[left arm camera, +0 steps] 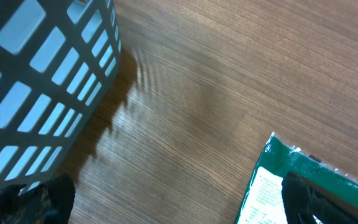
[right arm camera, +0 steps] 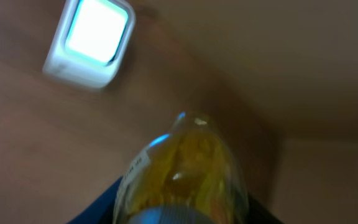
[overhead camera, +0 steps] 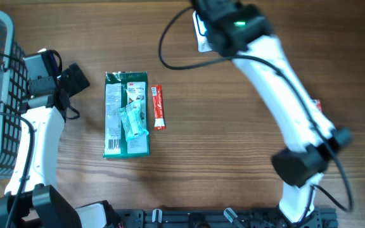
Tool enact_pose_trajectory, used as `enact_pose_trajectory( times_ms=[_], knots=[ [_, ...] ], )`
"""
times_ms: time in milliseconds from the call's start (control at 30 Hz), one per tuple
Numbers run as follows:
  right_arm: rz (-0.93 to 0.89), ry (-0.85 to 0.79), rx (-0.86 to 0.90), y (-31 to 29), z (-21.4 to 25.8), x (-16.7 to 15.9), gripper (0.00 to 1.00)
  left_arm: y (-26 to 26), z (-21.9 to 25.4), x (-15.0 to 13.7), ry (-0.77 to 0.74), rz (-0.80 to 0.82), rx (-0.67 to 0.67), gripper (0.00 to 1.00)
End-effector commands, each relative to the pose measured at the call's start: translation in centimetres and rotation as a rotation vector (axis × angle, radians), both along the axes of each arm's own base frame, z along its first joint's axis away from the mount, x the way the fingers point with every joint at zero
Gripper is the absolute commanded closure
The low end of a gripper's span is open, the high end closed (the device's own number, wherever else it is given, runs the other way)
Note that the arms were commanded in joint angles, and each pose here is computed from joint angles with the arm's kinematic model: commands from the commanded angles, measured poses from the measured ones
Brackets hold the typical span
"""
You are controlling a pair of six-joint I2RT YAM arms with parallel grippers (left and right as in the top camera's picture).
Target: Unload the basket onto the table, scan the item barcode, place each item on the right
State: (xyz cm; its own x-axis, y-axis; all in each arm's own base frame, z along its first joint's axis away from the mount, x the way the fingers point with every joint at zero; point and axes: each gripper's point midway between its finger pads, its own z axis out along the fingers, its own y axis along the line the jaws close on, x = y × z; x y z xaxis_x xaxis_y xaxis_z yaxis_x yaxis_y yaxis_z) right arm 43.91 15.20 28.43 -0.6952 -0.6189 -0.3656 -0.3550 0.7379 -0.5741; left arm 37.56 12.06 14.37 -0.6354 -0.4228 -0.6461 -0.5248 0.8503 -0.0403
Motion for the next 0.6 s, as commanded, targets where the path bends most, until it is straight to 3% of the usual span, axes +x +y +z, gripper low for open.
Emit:
enact_pose_trajectory(
  times_ms=[0,67,200,400,567],
  knots=[
    [-0.126,0.341,0.362,0.6,-4.5,-4.8,0.94,0.2,0.9,0.2,-0.021,-0.006,0.012,0.0],
    [-0.227,0.501,0.465,-0.6,-6.7,-6.8,0.96,0.2,0.9,0.2,-0.021,-0.006,0.012,0.0],
    [-0.375,0.537,0.431,-4.4,-9.6,-6.7,0.96,0.2,0.9,0.2,-0.021,-0.006,0.012,0.0],
    [-0.531,0.462,0.454,-9.8,-13.5,-3.8,0.96,0.2,0.9,0.2,-0.021,-0.006,0.012,0.0],
    [-0.679,0.356,0.602,-15.8,-15.3,-1.0,0.96,0.2,0.9,0.2,-0.021,-0.006,0.012,0.0]
  ],
)
